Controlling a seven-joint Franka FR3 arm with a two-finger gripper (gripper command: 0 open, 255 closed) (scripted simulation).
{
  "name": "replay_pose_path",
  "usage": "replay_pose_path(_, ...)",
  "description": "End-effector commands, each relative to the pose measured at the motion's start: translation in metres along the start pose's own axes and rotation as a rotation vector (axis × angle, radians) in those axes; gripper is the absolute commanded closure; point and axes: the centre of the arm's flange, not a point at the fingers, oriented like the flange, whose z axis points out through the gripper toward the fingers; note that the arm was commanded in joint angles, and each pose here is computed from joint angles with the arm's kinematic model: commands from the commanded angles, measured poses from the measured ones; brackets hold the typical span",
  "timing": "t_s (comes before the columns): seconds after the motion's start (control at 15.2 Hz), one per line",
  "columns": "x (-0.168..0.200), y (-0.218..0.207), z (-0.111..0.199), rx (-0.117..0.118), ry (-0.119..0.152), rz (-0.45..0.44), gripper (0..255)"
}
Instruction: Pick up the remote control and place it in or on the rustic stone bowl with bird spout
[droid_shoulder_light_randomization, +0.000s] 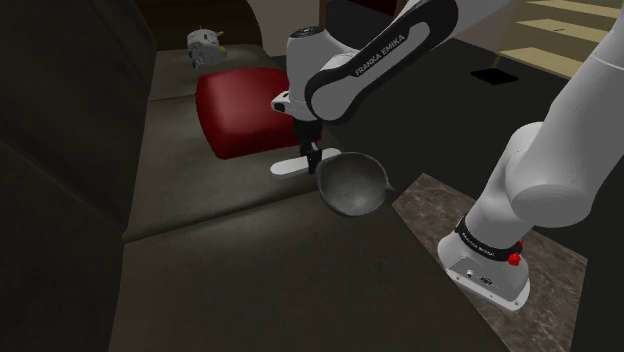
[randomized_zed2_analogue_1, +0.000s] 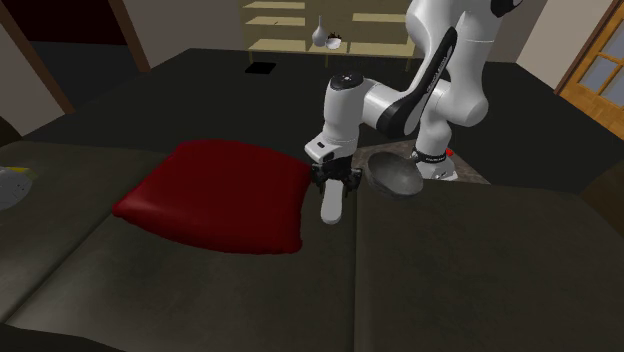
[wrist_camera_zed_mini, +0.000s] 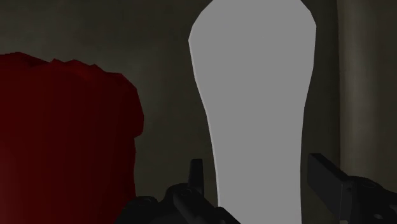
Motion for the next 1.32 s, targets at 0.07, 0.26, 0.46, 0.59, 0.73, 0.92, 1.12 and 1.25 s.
replay_pose_path(0.07, 0.0, 0.0, 0.001, 0.001, -0.001, 0.0, 255)
replay_pose_path(0.26, 0.0, 0.0, 0.001, 0.001, -0.001, 0.0, 255)
replay_pose_path(0.46, 0.0, 0.0, 0.001, 0.001, -0.001, 0.0, 255)
replay_pose_path(0.59, 0.0, 0.0, -0.01, 0.001, -0.001, 0.0, 255)
replay_pose_path(0.73, -0.001, 0.0, -0.02, 0.001, -0.001, 0.0, 255)
replay_pose_path(0.92, -0.001, 0.001, -0.036, 0.001, -0.001, 0.0, 255)
replay_pose_path(1.12, -0.001, 0.001, -0.052, 0.001, -0.001, 0.0, 255)
replay_pose_path(1.25, -0.002, 0.001, -0.062, 0.001, -0.001, 0.0, 255)
